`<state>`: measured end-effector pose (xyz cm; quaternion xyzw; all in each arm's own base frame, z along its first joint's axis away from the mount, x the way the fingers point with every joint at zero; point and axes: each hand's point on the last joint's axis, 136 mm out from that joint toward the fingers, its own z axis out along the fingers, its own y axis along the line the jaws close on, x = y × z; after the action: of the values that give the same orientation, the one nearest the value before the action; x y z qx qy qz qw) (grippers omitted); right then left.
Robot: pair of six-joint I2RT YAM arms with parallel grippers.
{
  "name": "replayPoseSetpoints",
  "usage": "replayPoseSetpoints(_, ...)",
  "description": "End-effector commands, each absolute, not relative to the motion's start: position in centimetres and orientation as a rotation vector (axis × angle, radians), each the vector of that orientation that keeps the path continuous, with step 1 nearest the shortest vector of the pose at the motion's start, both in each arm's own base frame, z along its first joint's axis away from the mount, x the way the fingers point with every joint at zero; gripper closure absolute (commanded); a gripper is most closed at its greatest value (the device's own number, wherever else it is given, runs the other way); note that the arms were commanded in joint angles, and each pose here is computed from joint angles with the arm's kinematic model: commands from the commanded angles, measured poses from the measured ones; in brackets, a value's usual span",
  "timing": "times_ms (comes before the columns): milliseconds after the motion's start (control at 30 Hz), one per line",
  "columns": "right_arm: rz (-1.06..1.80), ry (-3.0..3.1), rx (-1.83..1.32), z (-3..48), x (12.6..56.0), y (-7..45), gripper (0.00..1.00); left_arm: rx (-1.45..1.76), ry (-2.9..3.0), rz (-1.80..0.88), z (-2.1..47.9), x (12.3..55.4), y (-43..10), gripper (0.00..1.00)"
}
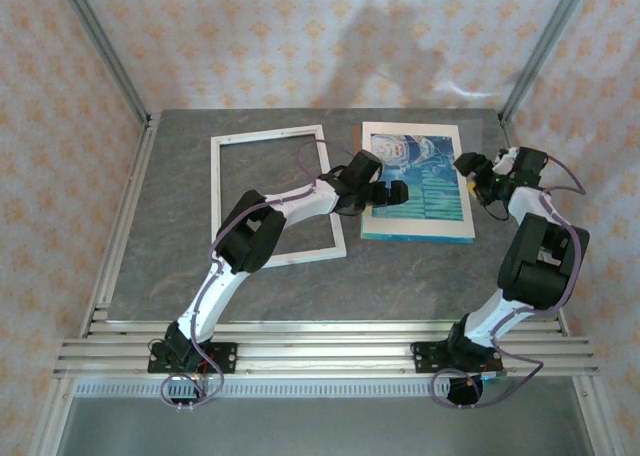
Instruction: Put the photo into the frame
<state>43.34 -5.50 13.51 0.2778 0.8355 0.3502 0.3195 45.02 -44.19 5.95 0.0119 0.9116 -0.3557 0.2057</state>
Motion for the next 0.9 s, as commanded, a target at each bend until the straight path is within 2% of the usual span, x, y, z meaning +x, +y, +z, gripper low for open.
replayPoseSetpoints(0,0.934,2.151,0.685,15.0,44.5,-5.8,0.15,0.028,2.724,-0.841,0.5,42.7,-42.1,0.0)
replayPoseSetpoints(100,0.91,2.163,0.693,15.0,44.4,-6.0,0.18,0.03,2.725,-0.831,0.6,42.7,-42.0,0.0)
replayPoseSetpoints(200,0.826,2.214,0.737,14.4,44.1,-6.9,0.24,0.036,2.729,-0.818,0.6,42.6,-41.8,0.0)
replayPoseSetpoints(367,0.739,2.278,0.796,13.7,43.4,-7.8,0.49,0.035,2.734,-0.805,0.5,42.4,-41.3,0.0)
replayPoseSetpoints(500,0.73,2.294,0.807,13.7,43.4,-7.9,0.65,0.035,2.735,-0.807,0.4,42.3,-41.3,0.0)
replayPoseSetpoints(667,0.712,2.311,0.824,14.0,43.2,-8.1,0.9,0.041,2.707,-0.823,1.4,42.8,-41.5,0.0)
replayPoseSetpoints(767,0.72,2.308,0.834,14.6,42.9,-8.0,1.0,0.048,2.672,-0.866,2.9,43.6,-42.1,0.0)
replayPoseSetpoints(867,0.734,2.297,0.844,15.8,42.6,-7.7,1.0,0.049,2.634,-0.923,6.0,44.8,-42.6,0.0)
